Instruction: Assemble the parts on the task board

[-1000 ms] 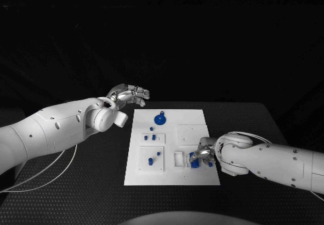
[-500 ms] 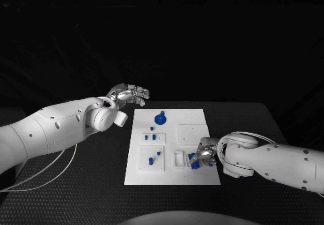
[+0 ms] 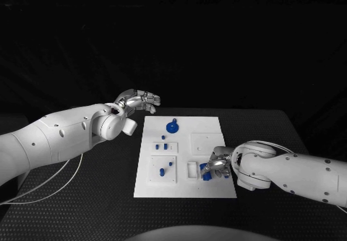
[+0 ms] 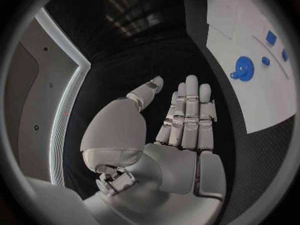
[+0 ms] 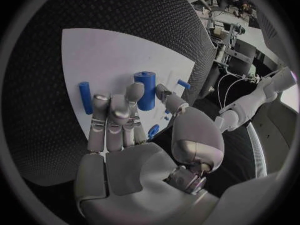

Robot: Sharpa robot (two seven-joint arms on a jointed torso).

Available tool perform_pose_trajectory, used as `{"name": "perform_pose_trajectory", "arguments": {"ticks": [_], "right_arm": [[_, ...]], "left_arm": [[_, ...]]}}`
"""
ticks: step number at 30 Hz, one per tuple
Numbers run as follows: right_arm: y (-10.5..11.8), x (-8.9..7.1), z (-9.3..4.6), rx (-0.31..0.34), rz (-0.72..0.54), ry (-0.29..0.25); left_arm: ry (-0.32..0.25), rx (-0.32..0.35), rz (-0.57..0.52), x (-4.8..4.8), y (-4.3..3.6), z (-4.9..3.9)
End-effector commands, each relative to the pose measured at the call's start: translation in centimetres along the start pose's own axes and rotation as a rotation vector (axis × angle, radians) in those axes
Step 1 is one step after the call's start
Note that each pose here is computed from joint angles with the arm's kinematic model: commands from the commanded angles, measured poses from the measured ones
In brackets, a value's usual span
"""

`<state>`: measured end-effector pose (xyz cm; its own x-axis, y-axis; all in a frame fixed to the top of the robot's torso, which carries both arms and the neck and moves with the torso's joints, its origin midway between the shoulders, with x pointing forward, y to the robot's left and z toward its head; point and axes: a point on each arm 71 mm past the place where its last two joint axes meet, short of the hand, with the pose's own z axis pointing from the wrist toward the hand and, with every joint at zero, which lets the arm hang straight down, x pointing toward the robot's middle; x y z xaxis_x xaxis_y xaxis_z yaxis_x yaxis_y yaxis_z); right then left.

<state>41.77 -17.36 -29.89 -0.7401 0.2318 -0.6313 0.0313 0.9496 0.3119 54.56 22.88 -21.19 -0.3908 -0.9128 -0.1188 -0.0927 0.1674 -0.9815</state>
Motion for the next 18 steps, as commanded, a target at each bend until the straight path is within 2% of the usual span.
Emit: {"name": "perform_pose_trajectory", "arguments": {"ticks": [1,18], "right_arm": [[0.5,0.2,0.2,-0.007,0.029,0.018],[2.2,0.4,0.9,-0.032,0.035,0.018]], "left_arm": [[0.023,0.007,-0.011,0.41,-0.14,0.08],[0.024,0.005,-0.012,0.38,-0.11,0.07]]}}
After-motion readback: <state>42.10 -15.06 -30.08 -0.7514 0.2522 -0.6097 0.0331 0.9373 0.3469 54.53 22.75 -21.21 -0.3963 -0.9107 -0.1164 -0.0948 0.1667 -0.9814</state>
